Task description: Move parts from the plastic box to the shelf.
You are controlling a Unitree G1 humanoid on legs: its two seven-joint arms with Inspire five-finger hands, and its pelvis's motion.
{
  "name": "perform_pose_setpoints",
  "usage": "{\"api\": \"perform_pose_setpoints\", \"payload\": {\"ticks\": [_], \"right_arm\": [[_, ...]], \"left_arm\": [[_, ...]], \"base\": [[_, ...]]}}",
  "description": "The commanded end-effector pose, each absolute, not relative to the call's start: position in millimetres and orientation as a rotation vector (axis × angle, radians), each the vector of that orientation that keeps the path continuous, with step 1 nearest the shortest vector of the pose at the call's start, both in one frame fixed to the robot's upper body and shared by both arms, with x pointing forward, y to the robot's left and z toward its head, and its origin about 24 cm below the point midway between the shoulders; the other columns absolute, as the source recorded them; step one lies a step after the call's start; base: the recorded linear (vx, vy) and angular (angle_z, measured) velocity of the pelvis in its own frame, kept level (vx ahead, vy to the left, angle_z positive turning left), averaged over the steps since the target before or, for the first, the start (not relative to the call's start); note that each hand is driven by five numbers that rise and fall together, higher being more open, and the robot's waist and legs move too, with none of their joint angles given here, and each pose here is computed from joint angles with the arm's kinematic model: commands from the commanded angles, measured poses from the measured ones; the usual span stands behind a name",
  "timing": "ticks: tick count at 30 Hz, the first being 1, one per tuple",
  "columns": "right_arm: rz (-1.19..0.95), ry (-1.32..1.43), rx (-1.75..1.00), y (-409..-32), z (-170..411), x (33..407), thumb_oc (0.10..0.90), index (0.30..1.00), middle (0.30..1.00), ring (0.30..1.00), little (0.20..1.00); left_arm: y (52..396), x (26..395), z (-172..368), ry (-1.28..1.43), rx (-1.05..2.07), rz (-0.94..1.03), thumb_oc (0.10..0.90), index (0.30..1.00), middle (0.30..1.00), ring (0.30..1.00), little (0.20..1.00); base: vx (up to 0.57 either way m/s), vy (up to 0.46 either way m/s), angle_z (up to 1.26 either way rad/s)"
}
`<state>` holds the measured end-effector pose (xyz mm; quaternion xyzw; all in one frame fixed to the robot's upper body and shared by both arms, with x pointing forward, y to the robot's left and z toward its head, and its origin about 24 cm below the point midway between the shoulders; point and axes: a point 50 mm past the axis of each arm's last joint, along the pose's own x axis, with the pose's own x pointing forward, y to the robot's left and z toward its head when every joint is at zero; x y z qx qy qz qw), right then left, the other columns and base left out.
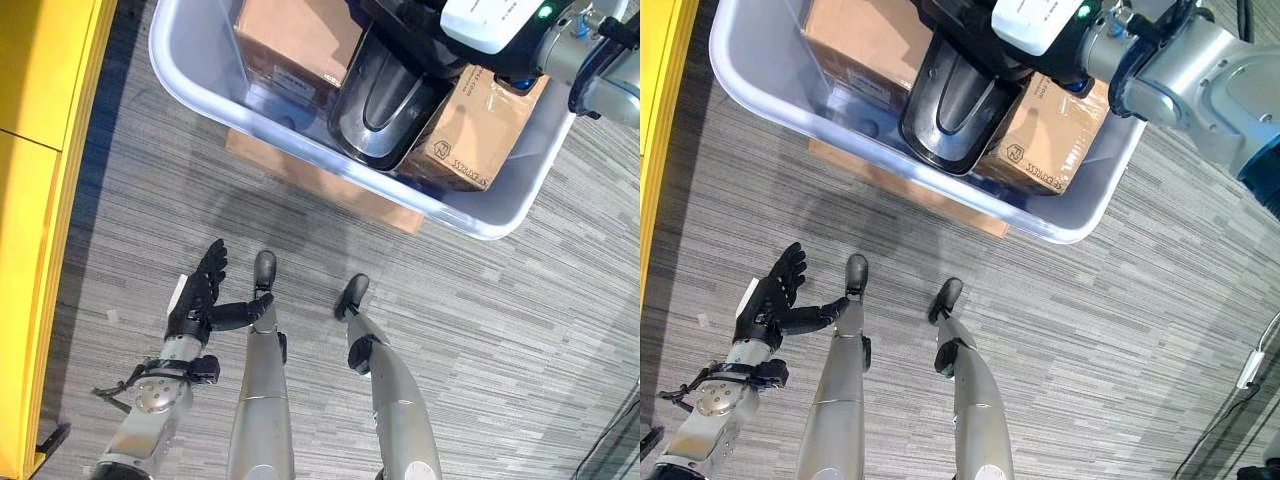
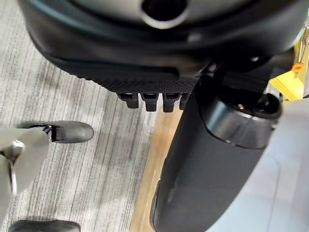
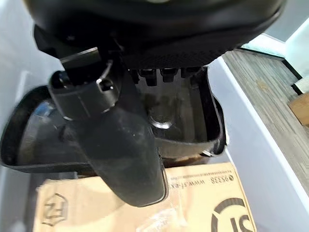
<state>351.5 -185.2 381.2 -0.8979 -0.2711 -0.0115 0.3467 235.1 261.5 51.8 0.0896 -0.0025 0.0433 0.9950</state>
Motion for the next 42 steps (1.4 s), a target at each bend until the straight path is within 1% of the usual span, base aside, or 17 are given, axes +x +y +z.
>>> {"api": "perform_pose_setpoints", "payload": {"ticks": [1, 15, 26, 27, 28, 30, 34, 42], "right_arm": [[-0.354, -0.708, -2.231, -218, 435, 328, 0.900, 1.000, 1.000, 1.000, 1.000], [-0.364, -0.598, -2.183, -237, 427, 337, 0.900, 1.000, 1.000, 1.000, 1.000], [-0.350, -0.570, -2.152, -233, 421, 349, 0.900, 1.000, 1.000, 1.000, 1.000], [-0.342, -0.564, -2.151, -233, 419, 350, 0.861, 0.945, 0.945, 0.945, 0.945], [-0.342, -0.564, -2.151, -233, 419, 350, 0.861, 0.945, 0.945, 0.945, 0.945], [-0.327, -0.533, -2.136, -235, 414, 354, 0.400, 0.300, 0.300, 0.300, 0.300], [-0.273, -0.523, -2.125, -233, 404, 357, 0.400, 0.300, 0.300, 0.300, 0.300], [-0.232, -0.513, -2.132, -233, 394, 360, 0.400, 0.300, 0.300, 0.300, 0.300]], "left_arm": [[265, 227, 85, -0.169, 0.171, 0.081, 0.900, 1.000, 1.000, 1.000, 1.000], [259, 227, 83, -0.169, 0.151, 0.055, 0.900, 1.000, 1.000, 1.000, 1.000], [251, 230, 84, -0.189, 0.116, 0.040, 0.900, 1.000, 1.000, 1.000, 1.000], [251, 231, 84, -0.189, 0.114, 0.039, 0.900, 1.000, 1.000, 1.000, 1.000], [251, 231, 84, -0.189, 0.114, 0.039, 0.900, 1.000, 1.000, 1.000, 1.000], [249, 232, 83, -0.190, 0.105, 0.035, 0.900, 1.000, 1.000, 1.000, 1.000], [248, 234, 82, -0.185, 0.106, 0.029, 0.900, 1.000, 1.000, 1.000, 1.000], [247, 235, 83, -0.183, 0.112, 0.018, 0.900, 1.000, 1.000, 1.000, 1.000]], "base": [[0.00, 0.000, 0.00], [0.00, -0.004, 0.01], [-0.01, -0.017, 0.02], [0.00, 0.000, 0.00], [0.00, 0.000, 0.00], [-0.02, -0.010, 0.02], [-0.03, -0.017, 0.02], [0.00, -0.001, 0.00]]}}
